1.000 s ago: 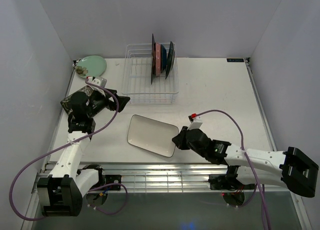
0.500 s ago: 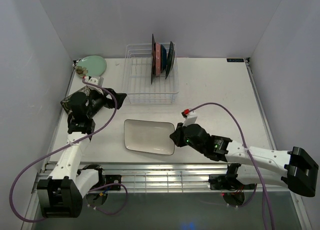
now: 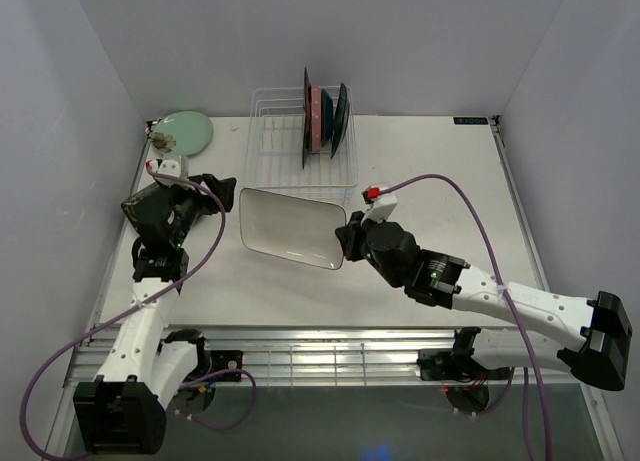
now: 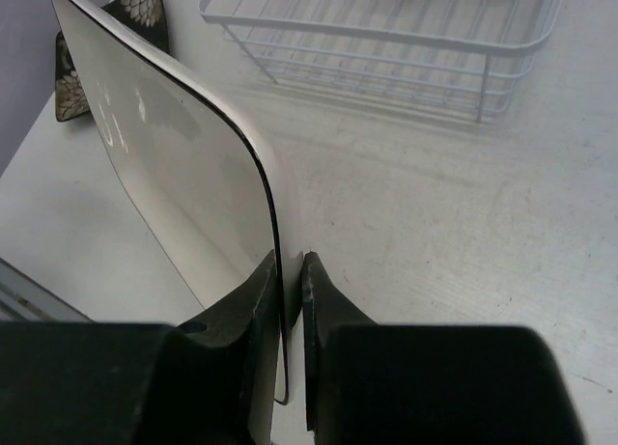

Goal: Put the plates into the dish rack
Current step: Pick up the plate at the center of the board.

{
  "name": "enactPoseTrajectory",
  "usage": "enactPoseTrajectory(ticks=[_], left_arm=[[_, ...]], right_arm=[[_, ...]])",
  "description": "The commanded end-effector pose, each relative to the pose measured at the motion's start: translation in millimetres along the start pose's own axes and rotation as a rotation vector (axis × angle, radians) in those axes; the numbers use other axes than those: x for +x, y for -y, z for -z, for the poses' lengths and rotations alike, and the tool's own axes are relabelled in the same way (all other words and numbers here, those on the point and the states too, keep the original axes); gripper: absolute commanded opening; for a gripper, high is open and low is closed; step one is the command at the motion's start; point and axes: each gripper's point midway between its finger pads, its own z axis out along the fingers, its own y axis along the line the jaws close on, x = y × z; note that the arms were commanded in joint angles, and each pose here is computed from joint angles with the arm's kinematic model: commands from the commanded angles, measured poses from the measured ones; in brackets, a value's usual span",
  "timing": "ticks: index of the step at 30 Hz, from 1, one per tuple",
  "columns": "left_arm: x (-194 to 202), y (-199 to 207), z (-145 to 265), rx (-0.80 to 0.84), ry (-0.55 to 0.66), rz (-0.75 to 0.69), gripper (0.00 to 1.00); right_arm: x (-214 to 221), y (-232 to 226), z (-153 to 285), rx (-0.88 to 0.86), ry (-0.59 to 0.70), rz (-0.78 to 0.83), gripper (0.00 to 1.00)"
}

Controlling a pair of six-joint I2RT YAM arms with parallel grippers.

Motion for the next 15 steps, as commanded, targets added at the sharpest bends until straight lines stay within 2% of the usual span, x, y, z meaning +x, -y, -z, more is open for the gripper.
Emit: enactPoseTrajectory(ticks=[1, 5, 15], left_arm=[[-14, -13, 6, -0.092, 0.068, 0.025, 0.98], [-16, -30, 7, -0.189, 0.088, 0.051, 0.98], [-17, -48, 12, -0.298, 0.119, 0.090, 0.98]], right_arm=[[-115, -37, 11, -0.062, 0.327, -0.168, 0.08], [-136, -37, 0, 0.015, 0.367, -0.135, 0.08], [-182, -35, -28, 0.238, 0.485, 0.004, 0.08]])
